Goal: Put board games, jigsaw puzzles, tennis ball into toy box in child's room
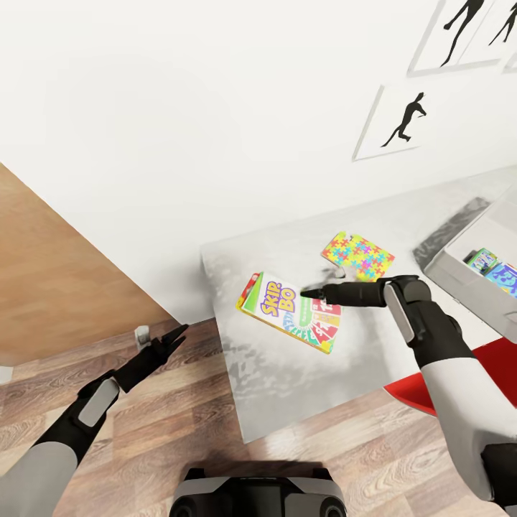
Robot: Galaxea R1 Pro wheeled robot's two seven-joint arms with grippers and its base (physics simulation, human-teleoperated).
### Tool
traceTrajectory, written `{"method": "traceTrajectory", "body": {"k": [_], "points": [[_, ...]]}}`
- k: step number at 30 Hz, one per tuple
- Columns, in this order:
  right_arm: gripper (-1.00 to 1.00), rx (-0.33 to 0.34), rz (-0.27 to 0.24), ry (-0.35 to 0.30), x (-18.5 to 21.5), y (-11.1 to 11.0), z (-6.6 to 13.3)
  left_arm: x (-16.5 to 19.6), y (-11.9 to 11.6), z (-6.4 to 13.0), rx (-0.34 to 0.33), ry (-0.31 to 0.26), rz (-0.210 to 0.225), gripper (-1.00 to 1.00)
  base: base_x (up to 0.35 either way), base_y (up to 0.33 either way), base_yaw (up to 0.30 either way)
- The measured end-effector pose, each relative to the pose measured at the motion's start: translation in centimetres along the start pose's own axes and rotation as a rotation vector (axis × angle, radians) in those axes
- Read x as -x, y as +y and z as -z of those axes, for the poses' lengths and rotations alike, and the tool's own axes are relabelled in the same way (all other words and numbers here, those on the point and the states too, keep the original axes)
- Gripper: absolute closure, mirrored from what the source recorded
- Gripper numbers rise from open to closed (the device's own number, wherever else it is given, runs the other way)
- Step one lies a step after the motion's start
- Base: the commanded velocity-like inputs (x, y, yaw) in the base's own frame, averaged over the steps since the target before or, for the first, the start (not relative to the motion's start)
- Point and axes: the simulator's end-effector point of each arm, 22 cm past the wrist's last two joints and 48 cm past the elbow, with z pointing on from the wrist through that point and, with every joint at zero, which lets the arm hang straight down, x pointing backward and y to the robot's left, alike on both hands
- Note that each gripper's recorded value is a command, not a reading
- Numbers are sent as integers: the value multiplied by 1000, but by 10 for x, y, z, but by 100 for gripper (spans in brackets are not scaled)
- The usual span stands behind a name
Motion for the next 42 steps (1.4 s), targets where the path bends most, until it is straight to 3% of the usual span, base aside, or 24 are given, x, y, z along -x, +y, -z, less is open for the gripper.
{"method": "traceTrajectory", "body": {"k": [33,42], "points": [[-100,105,4,24,-29,53,-32,-15,-15,-19,-44,4,30,-100,0,0,0],[-100,127,3,32,-35,66,-39,-16,-25,-19,-88,5,33,-100,0,0,0]]}}
